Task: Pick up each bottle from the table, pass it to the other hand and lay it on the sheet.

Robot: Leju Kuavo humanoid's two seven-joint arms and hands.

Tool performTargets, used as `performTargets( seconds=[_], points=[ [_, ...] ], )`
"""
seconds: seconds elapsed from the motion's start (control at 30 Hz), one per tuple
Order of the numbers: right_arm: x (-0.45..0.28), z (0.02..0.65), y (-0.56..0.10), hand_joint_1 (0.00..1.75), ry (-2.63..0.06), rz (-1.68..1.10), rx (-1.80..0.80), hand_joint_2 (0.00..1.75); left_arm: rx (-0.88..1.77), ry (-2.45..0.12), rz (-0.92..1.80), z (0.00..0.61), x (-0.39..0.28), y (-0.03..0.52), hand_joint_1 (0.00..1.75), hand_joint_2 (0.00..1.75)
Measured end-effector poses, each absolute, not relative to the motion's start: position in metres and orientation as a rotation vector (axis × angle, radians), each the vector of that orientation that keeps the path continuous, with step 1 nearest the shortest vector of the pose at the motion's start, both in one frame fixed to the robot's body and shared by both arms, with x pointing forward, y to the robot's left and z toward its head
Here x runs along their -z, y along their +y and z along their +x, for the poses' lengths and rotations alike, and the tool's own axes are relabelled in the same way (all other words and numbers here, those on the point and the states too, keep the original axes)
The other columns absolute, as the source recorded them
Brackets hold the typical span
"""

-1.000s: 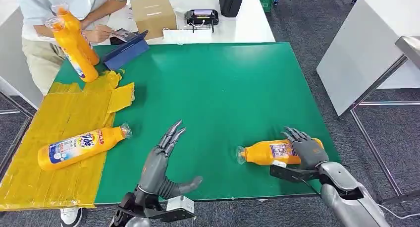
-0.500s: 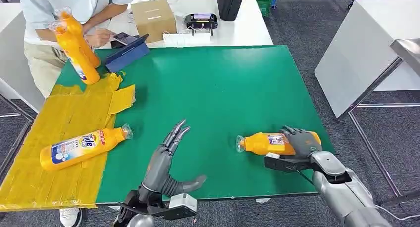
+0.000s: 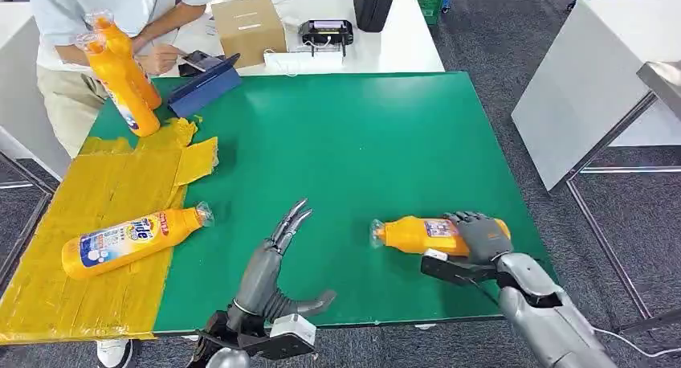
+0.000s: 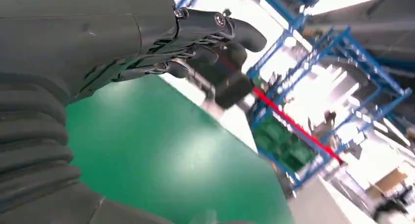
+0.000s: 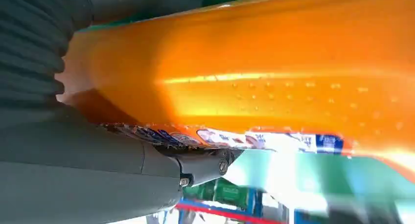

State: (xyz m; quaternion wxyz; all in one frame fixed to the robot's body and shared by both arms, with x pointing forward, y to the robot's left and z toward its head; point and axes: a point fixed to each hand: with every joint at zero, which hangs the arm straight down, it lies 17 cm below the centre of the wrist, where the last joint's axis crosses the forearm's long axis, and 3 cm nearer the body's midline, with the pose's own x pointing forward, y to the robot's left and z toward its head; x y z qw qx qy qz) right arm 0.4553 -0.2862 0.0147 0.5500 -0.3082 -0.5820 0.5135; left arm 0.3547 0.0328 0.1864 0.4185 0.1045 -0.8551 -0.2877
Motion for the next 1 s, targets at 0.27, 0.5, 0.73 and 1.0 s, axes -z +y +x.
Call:
performTargets(
  seconds=[0.27,0.5,0.73,1.0],
  points=[
    [-0.118,0.446,-0.221,1.75,-1.782,-0.536,-0.685,1.75,0.709,-2.141,0.228,0.348,-0.186,0.031,0.00,1.75],
    [-0.147,0.438,-0.213,1.75,-1.868,-0.461,-0.532,1.75,0.703,-2.145,0.228,0.347,-0.186,0.031,0.00,1.75],
    [-0.145,0.430,-0.163,1.75,-1.873,-0.187,-0.471,1.75,0.661,-2.156,0.199,0.348,-0.191,0.032,0.00,1.75],
    [-0.134,0.414,-0.106,1.75,-1.841,0.062,-0.513,1.75,0.629,-2.163,0.189,0.351,-0.196,0.034,0.00,1.75]
  ],
)
